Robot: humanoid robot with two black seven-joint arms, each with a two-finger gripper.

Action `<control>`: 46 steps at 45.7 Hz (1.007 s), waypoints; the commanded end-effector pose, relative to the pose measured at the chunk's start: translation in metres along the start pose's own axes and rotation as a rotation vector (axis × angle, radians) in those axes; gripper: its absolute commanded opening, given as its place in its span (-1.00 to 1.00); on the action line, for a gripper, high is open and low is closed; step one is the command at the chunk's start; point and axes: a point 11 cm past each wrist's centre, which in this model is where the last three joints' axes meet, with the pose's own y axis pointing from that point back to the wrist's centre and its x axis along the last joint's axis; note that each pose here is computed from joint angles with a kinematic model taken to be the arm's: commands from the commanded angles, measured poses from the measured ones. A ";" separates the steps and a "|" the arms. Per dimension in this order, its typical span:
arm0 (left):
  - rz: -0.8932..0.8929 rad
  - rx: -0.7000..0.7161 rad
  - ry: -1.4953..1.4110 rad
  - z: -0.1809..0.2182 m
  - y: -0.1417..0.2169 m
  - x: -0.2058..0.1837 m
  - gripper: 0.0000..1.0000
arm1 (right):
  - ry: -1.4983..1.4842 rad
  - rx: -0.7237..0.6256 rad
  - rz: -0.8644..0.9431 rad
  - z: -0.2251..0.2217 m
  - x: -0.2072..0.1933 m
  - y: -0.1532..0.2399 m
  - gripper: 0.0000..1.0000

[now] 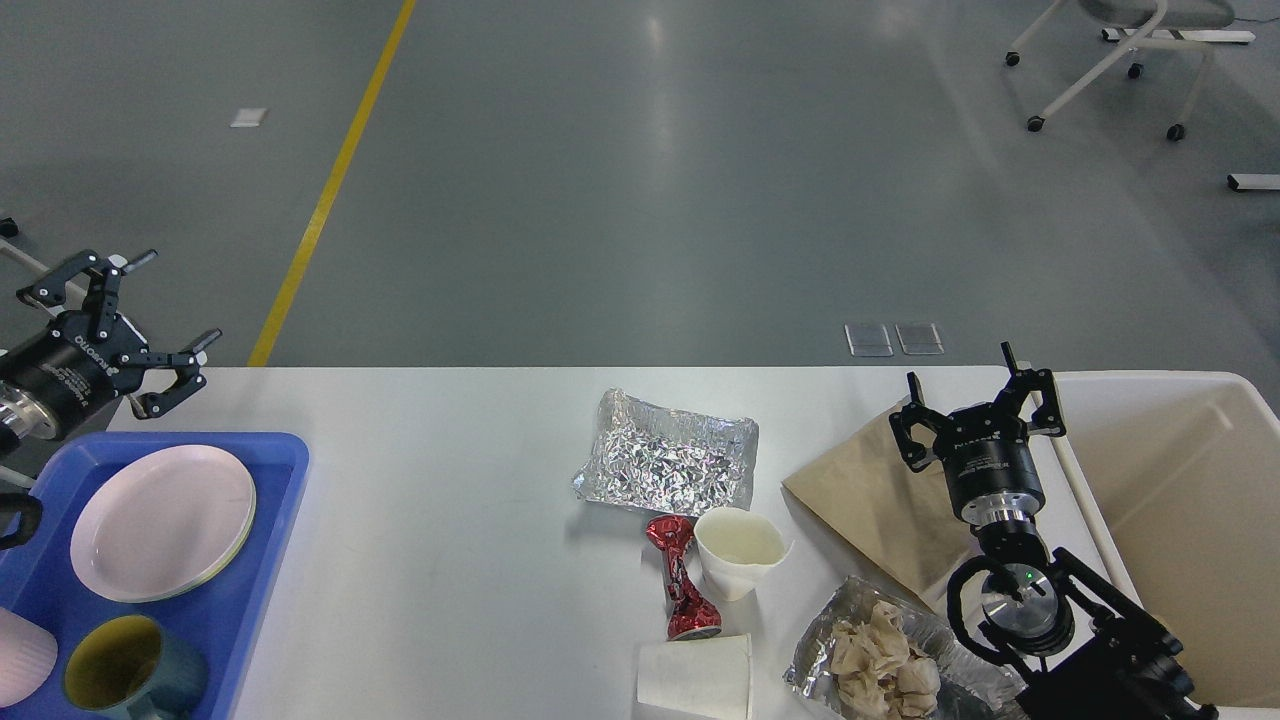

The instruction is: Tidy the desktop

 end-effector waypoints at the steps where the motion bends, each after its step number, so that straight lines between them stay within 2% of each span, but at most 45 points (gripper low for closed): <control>1: 0.066 -0.066 0.162 -0.043 -0.002 0.005 0.92 | -0.001 -0.001 -0.002 0.001 -0.001 0.000 1.00; 9: 0.172 -0.134 0.334 -0.085 -0.001 0.006 0.92 | -0.003 0.001 0.000 0.000 -0.001 0.000 1.00; 19: 0.093 -0.151 0.314 -0.121 0.021 -0.023 0.93 | 0.000 0.000 0.000 0.000 0.000 0.000 1.00; 27: 0.108 -0.174 0.232 -0.126 0.038 -0.024 0.92 | 0.000 0.000 0.000 0.000 0.000 0.000 1.00; 46: 0.085 -0.141 0.256 -0.125 0.034 -0.027 0.93 | -0.003 0.000 0.001 0.000 0.000 0.000 1.00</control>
